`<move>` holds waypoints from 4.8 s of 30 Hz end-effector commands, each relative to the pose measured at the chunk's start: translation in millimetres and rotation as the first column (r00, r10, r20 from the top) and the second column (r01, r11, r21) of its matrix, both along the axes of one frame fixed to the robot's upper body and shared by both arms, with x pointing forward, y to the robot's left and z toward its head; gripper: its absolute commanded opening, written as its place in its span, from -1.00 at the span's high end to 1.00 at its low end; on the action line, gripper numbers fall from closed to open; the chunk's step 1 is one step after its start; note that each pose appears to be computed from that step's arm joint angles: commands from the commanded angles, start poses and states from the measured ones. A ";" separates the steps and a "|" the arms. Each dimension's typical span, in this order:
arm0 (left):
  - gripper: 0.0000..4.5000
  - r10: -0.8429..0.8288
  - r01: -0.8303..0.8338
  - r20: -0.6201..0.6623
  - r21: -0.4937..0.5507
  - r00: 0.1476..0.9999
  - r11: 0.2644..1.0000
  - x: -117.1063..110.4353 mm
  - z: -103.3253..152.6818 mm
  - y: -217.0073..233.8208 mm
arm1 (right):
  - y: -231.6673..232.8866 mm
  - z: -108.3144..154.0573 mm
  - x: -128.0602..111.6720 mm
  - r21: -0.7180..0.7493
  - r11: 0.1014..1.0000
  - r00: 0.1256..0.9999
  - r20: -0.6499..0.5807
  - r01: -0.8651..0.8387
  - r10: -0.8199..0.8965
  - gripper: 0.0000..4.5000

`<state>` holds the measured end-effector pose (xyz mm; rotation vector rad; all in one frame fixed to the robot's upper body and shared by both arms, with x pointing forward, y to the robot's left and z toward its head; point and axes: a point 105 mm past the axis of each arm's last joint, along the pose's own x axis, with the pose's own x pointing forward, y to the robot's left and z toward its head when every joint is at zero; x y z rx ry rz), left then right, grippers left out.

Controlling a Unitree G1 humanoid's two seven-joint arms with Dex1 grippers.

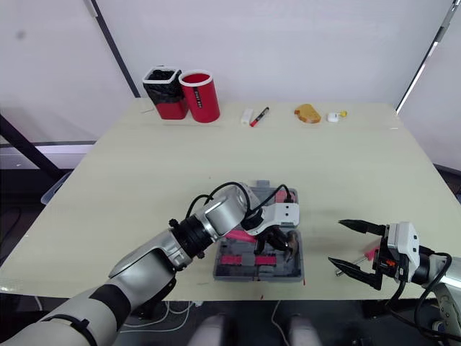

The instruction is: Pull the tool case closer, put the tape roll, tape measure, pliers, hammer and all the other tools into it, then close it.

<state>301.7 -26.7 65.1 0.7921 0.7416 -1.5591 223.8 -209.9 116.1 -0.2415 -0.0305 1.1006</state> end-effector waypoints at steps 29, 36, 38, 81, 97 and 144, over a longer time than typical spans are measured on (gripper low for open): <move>0.04 -0.051 0.052 0.042 -0.022 0.998 0.998 -6.1 17.2 -8.1 | -2.9 5.8 -1.0 -0.019 1.000 0.998 0.055 0.013 -0.012 -1.00; 0.04 -0.023 0.027 0.108 -0.032 0.994 0.999 8.6 27.4 -1.9 | 0.2 4.6 1.2 -0.014 1.000 0.998 0.056 0.008 -0.007 -1.00; 0.04 -0.022 0.027 0.123 -0.037 0.992 0.999 10.8 28.1 -1.8 | 0.8 4.6 1.6 -0.012 1.000 0.998 0.057 0.006 -0.005 -1.00; 0.04 0.006 -0.010 -0.017 -0.241 1.000 0.970 -5.6 -13.0 17.1 | 1.7 0.8 -0.4 -0.012 1.000 0.998 0.057 0.018 -0.018 -1.00; 0.97 -0.023 0.026 0.016 -0.225 1.000 0.974 -5.9 -6.9 19.0 | 1.4 -3.3 -2.3 -0.023 1.000 0.998 0.052 0.021 -0.019 -1.00; 0.77 -0.068 0.086 0.211 -0.079 0.975 0.993 -2.3 11.0 3.2 | 5.7 -10.4 -3.0 -0.012 1.000 0.998 0.054 0.019 -0.018 -1.00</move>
